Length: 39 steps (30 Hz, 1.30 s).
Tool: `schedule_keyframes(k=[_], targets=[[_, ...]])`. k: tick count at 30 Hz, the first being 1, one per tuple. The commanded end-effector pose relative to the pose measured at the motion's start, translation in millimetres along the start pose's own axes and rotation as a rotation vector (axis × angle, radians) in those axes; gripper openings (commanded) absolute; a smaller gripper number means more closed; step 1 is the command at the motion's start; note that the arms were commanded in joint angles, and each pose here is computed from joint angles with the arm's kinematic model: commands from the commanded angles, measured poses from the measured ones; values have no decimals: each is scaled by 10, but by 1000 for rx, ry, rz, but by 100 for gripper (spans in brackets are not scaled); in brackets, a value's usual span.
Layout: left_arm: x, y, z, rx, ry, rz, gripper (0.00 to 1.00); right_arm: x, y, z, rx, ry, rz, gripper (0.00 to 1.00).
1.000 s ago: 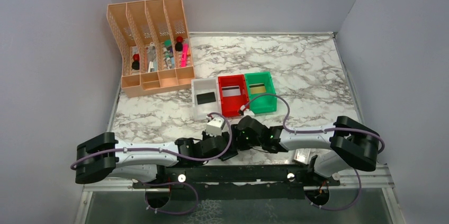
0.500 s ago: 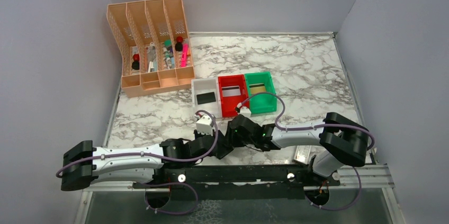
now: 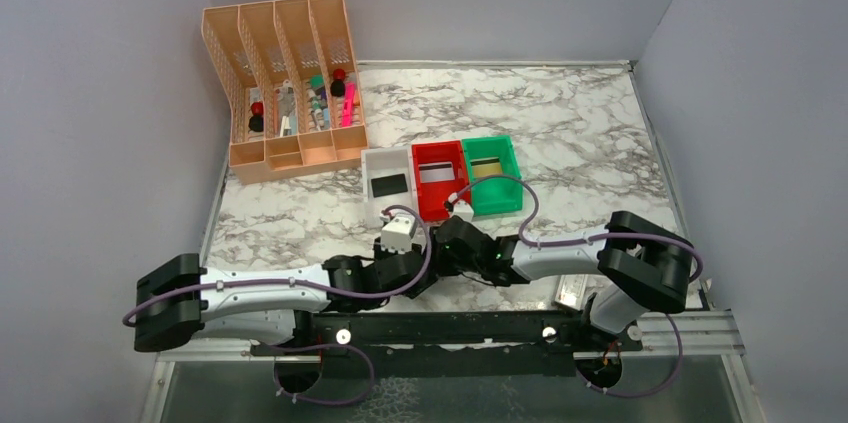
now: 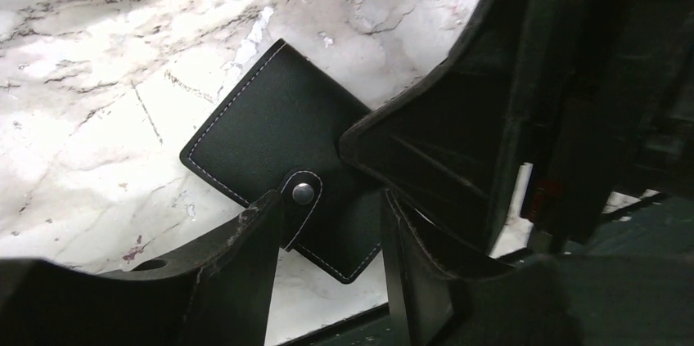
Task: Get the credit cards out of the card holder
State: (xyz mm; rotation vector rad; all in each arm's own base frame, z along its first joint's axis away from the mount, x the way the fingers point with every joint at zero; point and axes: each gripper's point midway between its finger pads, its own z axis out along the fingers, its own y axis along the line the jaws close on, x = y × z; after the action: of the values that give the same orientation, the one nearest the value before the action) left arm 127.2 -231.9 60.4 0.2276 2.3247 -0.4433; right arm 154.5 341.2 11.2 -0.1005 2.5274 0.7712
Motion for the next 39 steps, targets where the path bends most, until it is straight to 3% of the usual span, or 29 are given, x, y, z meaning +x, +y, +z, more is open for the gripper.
schedule_keyframes(k=[1, 9, 23, 30, 34, 39], targets=[[87, -3, 38, -55, 76, 35, 51, 757, -1184, -116, 356, 246, -71, 44], [99, 204, 126, -128, 101, 46, 52, 777, -1163, -89, 335, 254, -83, 44], [231, 137, 33, 0, 201, 84, 49, 704, -1212, -128, 342, 230, -82, 44], [371, 218, 98, -37, 255, 122, 49, 656, -1112, -116, 296, 226, -98, 44], [454, 242, 146, -63, 297, 154, 44, 662, -1121, -110, 301, 228, -97, 44], [503, 283, 171, -84, 314, 166, 26, 664, -1124, -102, 304, 231, -92, 45]])
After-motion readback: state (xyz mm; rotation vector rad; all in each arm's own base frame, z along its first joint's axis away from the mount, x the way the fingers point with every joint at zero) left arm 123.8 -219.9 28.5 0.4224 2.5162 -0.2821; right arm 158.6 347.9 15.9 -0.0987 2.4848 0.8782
